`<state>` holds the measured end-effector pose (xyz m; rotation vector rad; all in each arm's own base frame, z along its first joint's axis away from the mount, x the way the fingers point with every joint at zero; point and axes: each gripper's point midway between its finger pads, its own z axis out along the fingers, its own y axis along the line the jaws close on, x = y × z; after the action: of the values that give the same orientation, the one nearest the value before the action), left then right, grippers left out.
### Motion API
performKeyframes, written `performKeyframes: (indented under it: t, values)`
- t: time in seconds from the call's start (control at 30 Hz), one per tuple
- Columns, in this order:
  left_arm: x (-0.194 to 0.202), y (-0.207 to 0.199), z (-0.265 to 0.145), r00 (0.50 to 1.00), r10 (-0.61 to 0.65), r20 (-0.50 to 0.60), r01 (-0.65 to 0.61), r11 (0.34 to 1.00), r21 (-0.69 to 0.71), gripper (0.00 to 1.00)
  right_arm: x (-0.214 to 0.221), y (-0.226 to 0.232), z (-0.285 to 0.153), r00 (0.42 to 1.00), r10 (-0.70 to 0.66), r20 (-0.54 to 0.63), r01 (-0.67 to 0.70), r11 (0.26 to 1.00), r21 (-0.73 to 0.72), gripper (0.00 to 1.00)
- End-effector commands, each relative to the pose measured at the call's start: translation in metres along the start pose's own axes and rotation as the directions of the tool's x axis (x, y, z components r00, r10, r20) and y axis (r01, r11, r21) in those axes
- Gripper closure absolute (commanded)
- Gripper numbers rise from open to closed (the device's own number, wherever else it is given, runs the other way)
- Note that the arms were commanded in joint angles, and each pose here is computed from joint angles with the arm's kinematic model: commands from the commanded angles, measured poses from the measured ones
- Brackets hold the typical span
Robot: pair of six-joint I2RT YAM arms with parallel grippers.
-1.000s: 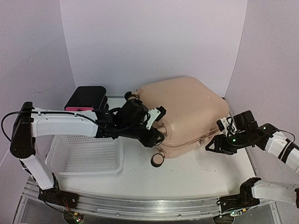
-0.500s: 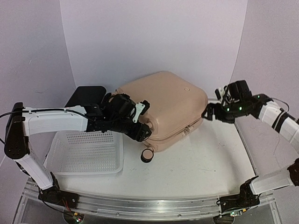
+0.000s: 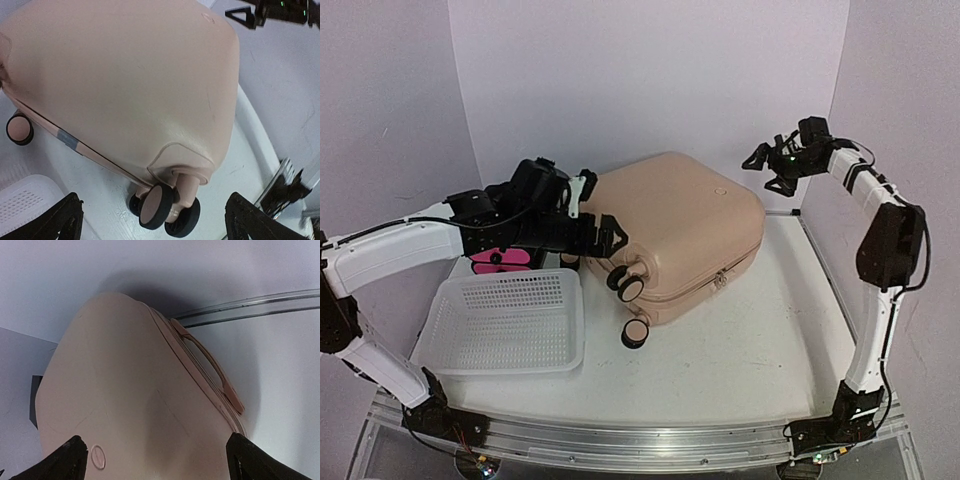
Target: Open, take out, and arrange the luggage
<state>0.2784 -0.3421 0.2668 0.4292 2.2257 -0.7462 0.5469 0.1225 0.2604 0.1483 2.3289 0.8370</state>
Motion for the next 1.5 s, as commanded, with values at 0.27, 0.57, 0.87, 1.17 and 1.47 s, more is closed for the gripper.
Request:
performKeyframes:
  t: [0.27,0.57,0.87,1.17,1.47]
  values:
    - [-0.058,0.045,0.047,0.937,-0.349,0.018,0.350,0.936,-0.045,0.01,0.022,0.038,0.037,0.980,-0.017,-0.199,-0.055,0.934,-0.353,0.02]
    - [-0.055,0.021,0.118,0.980,-0.153,-0.124,0.163,0.984,0.073,0.03,0.103,0.053,-0.010,0.941,-0.047,-0.335,-0.127,0.869,-0.479,0.12]
    - [-0.069,0.010,0.146,0.991,-0.017,-0.134,0.035,0.991,0.132,0.02,0.171,-0.007,-0.057,0.963,0.071,-0.261,-0.092,0.993,-0.070,0.02]
    - [-0.113,0.013,0.048,0.984,0.176,0.021,-0.176,0.984,-0.001,0.00,0.186,-0.052,-0.156,0.974,-0.009,-0.229,0.102,0.911,0.400,0.02]
    - [-0.063,-0.040,-0.056,0.978,0.106,0.179,-0.154,0.948,0.280,0.01,0.285,0.037,-0.160,0.931,-0.171,-0.321,0.216,0.970,0.109,0.05]
